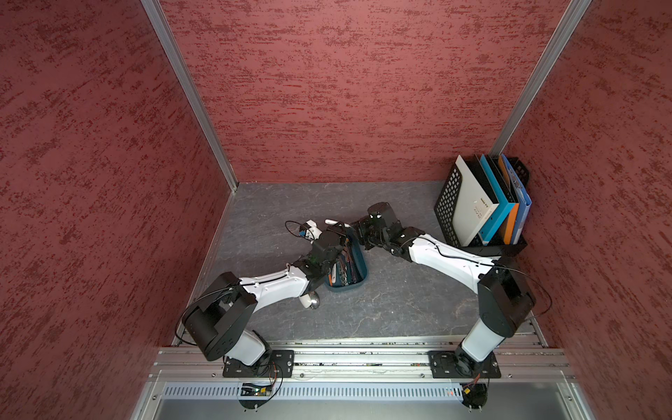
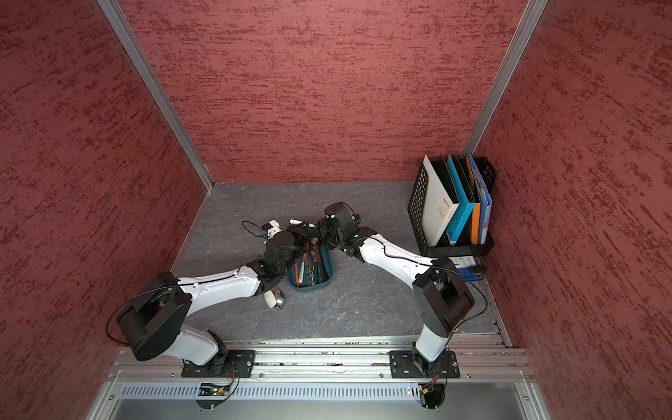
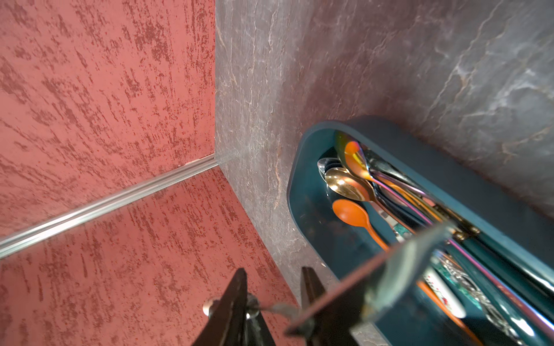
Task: Put the spoon into the storage box
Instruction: Place the spoon in the storage box.
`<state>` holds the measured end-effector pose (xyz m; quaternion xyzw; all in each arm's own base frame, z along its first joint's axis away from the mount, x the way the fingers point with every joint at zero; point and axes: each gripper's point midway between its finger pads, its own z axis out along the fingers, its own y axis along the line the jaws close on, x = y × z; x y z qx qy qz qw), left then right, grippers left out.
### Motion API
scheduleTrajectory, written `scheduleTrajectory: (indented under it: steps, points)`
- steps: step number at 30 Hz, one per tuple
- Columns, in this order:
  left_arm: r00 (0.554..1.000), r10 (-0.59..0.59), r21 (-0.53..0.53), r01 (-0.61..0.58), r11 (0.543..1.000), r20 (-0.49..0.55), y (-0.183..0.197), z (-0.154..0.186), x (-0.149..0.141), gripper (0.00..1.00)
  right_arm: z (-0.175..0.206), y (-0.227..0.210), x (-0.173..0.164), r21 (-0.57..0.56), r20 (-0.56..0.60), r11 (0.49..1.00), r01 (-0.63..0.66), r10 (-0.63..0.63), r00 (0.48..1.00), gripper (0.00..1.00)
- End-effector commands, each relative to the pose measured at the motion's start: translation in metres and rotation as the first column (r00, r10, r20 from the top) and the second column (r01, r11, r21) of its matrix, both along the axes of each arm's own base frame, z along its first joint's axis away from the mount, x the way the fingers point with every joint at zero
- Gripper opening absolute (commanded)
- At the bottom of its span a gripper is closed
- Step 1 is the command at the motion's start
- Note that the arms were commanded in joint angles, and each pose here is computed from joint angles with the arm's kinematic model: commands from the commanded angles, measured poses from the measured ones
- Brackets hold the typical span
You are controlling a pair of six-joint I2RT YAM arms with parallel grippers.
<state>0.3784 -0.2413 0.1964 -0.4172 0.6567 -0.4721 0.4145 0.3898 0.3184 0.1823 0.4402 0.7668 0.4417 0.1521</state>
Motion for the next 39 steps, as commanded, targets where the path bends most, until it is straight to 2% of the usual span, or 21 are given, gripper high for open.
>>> scheduleTrajectory:
  steps: [1, 4, 8, 13, 18, 31, 32, 34, 36, 39]
  points:
    - [0.999, -0.043, -0.001, 0.043, 0.999, 0.024, -0.009, 0.002, -0.005, 0.00, 0.004, -0.004, 0.011, 0.034, 0.015, 0.999, 0.039, -0.040, 0.999, 0.35]
    - [0.999, -0.035, 0.003, 0.035, 0.999, 0.022, -0.008, 0.001, -0.006, 0.00, 0.012, -0.004, 0.011, 0.066, 0.023, 0.996, 0.059, -0.061, 0.998, 0.41]
    - [0.999, -0.030, -0.002, 0.030, 1.000, 0.031, -0.009, 0.003, -0.006, 0.00, 0.022, -0.008, 0.015, 0.095, 0.047, 0.990, 0.103, -0.108, 0.993, 0.41]
    - [0.999, -0.033, -0.021, 0.034, 0.999, 0.037, -0.014, 0.001, -0.007, 0.00, 0.010, -0.007, 0.015, 0.147, 0.010, 0.975, 0.166, -0.170, 0.985, 0.38]
    - [0.999, -0.034, -0.032, 0.035, 0.999, 0.028, -0.015, -0.003, -0.009, 0.00, 0.014, -0.011, 0.020, 0.208, 0.030, 0.949, 0.237, -0.249, 0.968, 0.29]
    - [0.997, -0.073, -0.038, 0.073, 0.997, 0.009, -0.024, -0.012, -0.013, 0.01, 0.028, -0.008, 0.026, 0.224, 0.042, 0.943, 0.248, -0.263, 0.964, 0.05]
    - [0.997, -0.078, -0.036, 0.078, 0.996, 0.009, -0.024, -0.013, -0.013, 0.05, 0.029, -0.008, 0.026, 0.222, 0.041, 0.944, 0.243, -0.259, 0.965, 0.05]
    - [0.996, -0.085, -0.034, 0.086, 0.996, 0.012, -0.025, -0.013, -0.013, 0.19, 0.027, -0.008, 0.025, 0.216, 0.037, 0.946, 0.242, -0.256, 0.966, 0.04]
    - [0.994, -0.108, -0.007, 0.108, 0.994, 0.033, -0.025, -0.009, -0.014, 0.46, 0.027, -0.010, 0.023, 0.201, 0.035, 0.950, 0.240, -0.252, 0.967, 0.04]
    - [0.991, -0.124, 0.051, 0.121, 0.991, 0.041, -0.020, -0.004, -0.015, 0.69, 0.025, -0.016, 0.020, 0.170, 0.035, 0.956, 0.238, -0.248, 0.968, 0.03]
